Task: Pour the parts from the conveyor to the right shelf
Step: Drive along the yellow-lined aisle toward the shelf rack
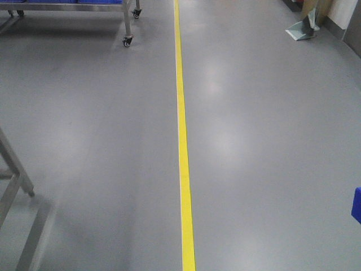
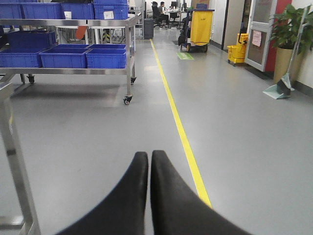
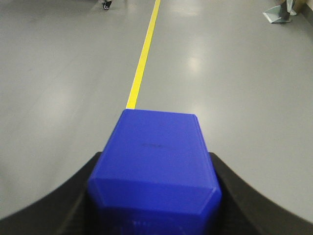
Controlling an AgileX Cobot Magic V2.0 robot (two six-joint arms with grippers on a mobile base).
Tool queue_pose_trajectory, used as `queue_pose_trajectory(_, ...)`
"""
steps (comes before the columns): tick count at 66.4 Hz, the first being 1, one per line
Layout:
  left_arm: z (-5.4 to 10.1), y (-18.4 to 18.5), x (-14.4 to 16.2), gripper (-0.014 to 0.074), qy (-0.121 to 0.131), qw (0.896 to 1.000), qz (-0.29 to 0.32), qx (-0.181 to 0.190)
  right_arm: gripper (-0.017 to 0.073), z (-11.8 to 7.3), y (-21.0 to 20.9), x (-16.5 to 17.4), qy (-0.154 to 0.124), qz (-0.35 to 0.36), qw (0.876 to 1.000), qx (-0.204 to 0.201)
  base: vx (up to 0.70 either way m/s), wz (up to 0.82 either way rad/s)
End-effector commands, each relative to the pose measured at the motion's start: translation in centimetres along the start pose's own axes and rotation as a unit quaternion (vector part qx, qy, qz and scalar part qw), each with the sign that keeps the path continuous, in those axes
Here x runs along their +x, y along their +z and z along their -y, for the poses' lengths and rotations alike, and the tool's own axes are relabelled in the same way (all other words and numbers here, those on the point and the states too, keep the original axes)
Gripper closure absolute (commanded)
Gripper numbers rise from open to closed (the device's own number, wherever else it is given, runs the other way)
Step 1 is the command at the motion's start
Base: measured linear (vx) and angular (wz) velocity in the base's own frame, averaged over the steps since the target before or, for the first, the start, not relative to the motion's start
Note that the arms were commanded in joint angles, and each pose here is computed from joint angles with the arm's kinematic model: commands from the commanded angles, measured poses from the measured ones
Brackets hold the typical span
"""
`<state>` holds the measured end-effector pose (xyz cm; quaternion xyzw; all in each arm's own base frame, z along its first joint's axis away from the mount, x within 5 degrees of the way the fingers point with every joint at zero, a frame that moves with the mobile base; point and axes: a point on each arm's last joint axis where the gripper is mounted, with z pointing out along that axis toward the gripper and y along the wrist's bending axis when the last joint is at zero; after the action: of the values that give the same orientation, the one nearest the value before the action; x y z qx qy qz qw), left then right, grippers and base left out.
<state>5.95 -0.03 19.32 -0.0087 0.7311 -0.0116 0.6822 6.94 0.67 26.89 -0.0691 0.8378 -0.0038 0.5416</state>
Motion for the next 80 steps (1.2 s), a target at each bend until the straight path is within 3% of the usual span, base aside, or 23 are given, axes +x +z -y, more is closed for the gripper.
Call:
queue_pose_trajectory(1,0.02,0.01,-1.29,0.0600,-0.008,0.999,0.041,0.000,0.0564,0.25,-0.30,-1.40,-0.002,0.045,0.999,0.011,0.82,0.05)
queue_pose_trajectory(80,0.02,0.01,-1.29,0.0600,-0.008,0.999,0.041,0.000,0.0564,0.25,-0.30,-1.40,-0.002,0.045,0.999,0.011,0.77,0.03)
